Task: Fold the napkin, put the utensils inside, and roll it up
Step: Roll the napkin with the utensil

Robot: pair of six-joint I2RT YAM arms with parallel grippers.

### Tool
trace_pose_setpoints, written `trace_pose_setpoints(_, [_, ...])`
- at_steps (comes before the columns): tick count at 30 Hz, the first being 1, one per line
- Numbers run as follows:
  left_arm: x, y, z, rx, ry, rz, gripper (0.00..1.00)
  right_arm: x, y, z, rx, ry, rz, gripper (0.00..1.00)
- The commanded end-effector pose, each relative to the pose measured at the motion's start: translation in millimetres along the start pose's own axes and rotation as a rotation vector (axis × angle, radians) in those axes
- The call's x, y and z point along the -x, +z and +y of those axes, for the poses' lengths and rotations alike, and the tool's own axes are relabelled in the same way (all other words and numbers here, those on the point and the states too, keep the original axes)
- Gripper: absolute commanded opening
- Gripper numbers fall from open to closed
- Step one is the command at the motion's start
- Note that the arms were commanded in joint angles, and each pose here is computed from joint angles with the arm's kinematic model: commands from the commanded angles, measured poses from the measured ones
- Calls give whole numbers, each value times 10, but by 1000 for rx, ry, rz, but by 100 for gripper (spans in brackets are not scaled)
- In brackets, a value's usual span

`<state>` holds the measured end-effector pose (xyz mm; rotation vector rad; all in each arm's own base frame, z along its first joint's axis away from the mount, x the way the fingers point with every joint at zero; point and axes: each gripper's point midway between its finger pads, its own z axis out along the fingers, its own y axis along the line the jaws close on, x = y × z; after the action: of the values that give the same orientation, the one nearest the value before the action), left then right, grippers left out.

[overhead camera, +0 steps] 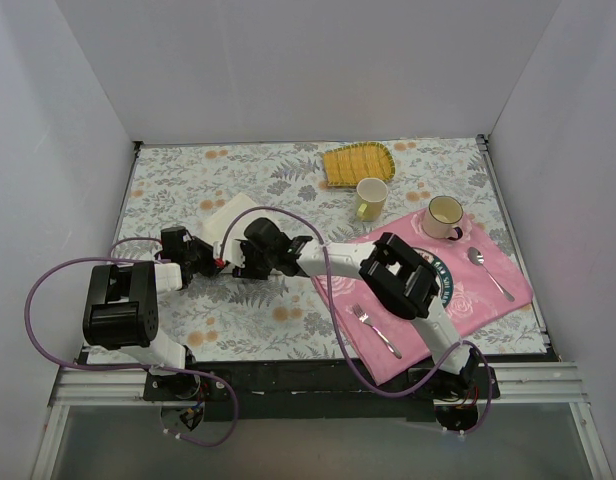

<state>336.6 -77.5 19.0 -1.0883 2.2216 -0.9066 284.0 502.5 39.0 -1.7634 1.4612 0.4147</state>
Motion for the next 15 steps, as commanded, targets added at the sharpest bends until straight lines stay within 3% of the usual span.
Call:
trace_pose_setpoints(1, [-220,-20,655,242,-22,45,0,-353,65,173,87,116,98,49])
trace_pose_setpoints(6, [-151,-36,531,214,26,38,0,-469,110,402,155,237,111,31])
trace_pose_setpoints(10, [20,-131,226,166,96,1,0,-462,140,606,210,419,115,15])
trace_pose_setpoints(12, [158,-250,-54,120,136,-42,0,-437,147,656,235,494,107,13])
trace_pose_setpoints(13, [215,-305,-164,101,163,-61,2,-396,143,675,245,552,106,12])
trace_pose_setpoints(14, [281,-399,-269,101,177,-88,15,-372,145,721,275,590,104,11])
trace_pose_setpoints(15, [319,-455,-324,101,187,-106,21,-370,145,717,281,622,110,11])
